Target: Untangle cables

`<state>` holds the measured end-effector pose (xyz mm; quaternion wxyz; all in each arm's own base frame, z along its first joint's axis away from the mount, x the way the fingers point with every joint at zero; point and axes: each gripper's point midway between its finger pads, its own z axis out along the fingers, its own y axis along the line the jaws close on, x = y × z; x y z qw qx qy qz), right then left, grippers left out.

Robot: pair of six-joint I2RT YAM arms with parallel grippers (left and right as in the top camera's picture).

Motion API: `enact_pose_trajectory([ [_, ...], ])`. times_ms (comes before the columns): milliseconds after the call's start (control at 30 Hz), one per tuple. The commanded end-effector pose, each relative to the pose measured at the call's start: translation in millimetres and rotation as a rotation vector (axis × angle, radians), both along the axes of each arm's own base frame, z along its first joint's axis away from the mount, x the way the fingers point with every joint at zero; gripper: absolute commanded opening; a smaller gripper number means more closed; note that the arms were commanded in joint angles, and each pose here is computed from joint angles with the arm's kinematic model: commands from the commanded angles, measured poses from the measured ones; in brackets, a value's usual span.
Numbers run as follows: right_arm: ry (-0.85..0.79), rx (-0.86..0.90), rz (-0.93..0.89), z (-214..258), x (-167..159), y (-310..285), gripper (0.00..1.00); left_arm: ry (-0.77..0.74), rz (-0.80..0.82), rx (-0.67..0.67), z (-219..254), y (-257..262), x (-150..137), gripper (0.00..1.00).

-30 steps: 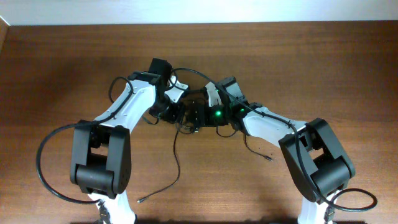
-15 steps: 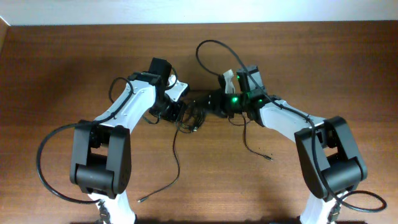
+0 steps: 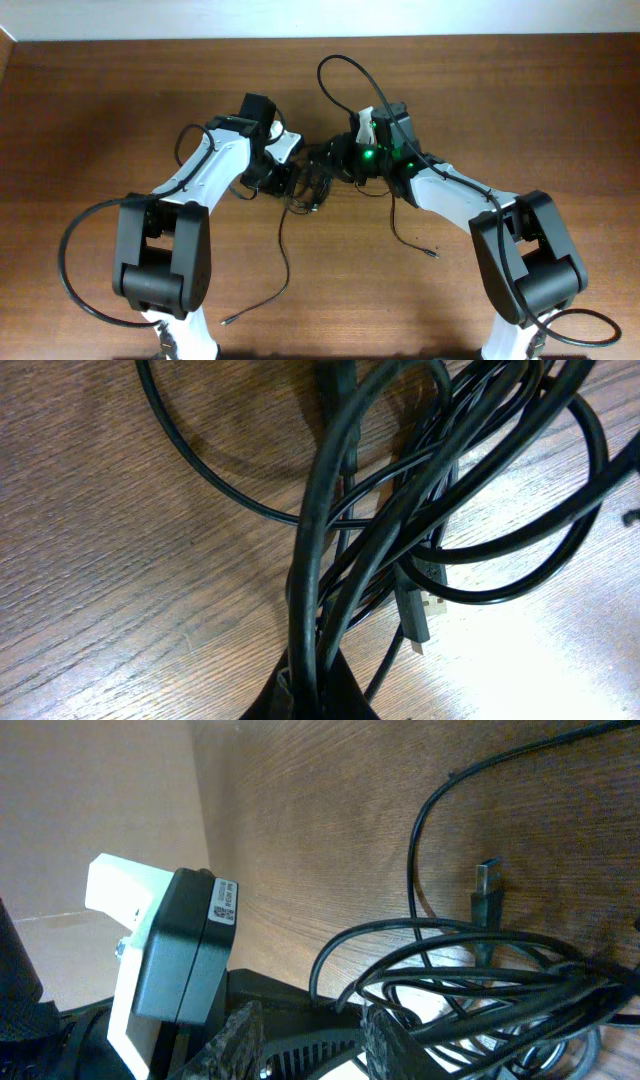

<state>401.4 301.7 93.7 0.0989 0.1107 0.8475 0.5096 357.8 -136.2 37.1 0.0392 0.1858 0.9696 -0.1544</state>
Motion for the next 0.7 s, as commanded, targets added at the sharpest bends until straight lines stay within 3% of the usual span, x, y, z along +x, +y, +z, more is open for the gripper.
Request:
enact_pose_trajectory([
  [0, -0.032, -0.028, -0.042, 2.2, 7.9, -3.3, 0.33, 0.022, 0.007, -0.010, -3.9, -2.0, -3.6, 0.00],
  [167, -0.033, -0.134, -0.098, -23.4, 7.2, 1.1, 0.34, 0.026, 0.007, -0.010, -4.0, -1.9, -4.4, 0.02],
  [667, -0.042, -0.192, -0.107, -51.8, 2.6, 16.7, 0.33, 0.026, 0.007, -0.010, -4.0, -1.9, -4.5, 0.02],
])
